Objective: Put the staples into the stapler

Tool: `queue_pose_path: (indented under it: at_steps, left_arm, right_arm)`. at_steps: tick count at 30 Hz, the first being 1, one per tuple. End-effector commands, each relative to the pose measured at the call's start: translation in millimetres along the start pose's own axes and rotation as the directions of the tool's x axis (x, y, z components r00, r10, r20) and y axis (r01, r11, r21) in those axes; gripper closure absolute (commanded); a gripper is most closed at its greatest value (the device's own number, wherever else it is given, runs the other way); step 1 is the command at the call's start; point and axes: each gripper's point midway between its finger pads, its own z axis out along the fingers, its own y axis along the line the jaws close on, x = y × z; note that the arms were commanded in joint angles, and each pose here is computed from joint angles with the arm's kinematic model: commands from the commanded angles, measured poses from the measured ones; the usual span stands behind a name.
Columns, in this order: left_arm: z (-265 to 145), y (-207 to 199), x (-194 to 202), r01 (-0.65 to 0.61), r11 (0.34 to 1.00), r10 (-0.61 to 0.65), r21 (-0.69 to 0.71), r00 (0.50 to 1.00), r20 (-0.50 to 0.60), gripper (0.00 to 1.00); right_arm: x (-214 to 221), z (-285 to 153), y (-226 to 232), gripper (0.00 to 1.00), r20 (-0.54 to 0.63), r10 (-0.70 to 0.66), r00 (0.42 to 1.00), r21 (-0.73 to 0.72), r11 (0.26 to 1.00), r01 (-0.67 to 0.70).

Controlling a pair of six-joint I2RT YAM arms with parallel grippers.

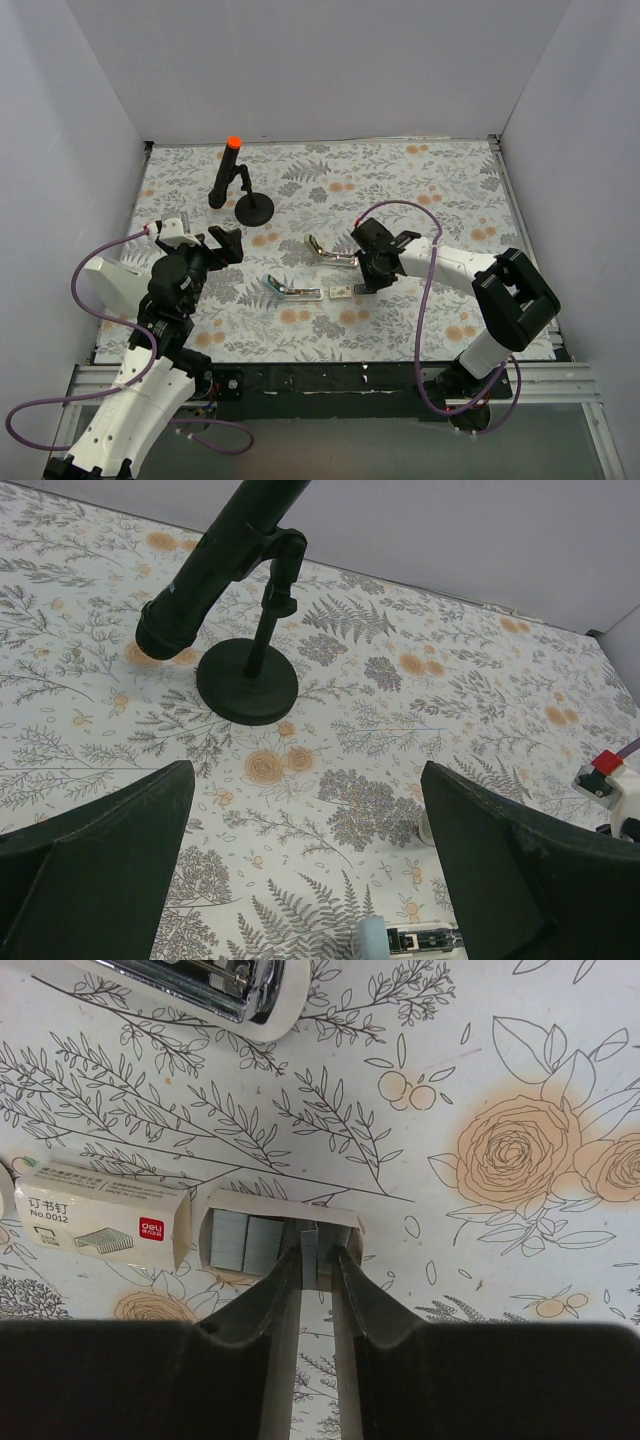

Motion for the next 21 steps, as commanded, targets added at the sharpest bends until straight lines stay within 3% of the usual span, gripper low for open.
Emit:
queue_pose_path:
  at_steps: [1,5,9,16,21]
  left_arm:
    - [-0.8,-2.0,-1.5,-0.011,1.000,0.011,0.013,1.000,0.010,0.02]
    - [-1.0,-2.1,-0.7,-0.012,1.000,0.012,0.014,1.000,0.006,0.02]
    - [-1.0,-2.5,-1.7,-0.011,1.000,0.011,0.015,1.000,0.009,0.02]
    - [-0.5,-4.6,-0.6,-0.009,1.000,0.008,0.025,1.000,0.005,0.02]
    - [0.0,-23.2,0.1,0.045,0.993,-0.044,0.110,0.999,-0.015,0.02]
  right_arm:
    - [-12.3,-4.7,4.1,0.76,0.031,-0.011,0.999,-0.002,1.000,0.011]
    - [-13.7,-8.0,3.1,0.88,0.037,-0.013,0.999,0.002,1.000,0.013]
    - [-17.7,-13.3,3.5,0.93,0.052,-0.015,0.999,0.000,1.000,0.015]
    - [-29.9,-32.9,6.0,0.95,0.123,-0.038,0.992,-0.023,0.999,0.041]
    - [-42.0,-51.4,7.0,0.95,0.218,-0.092,0.971,-0.041,0.994,0.104]
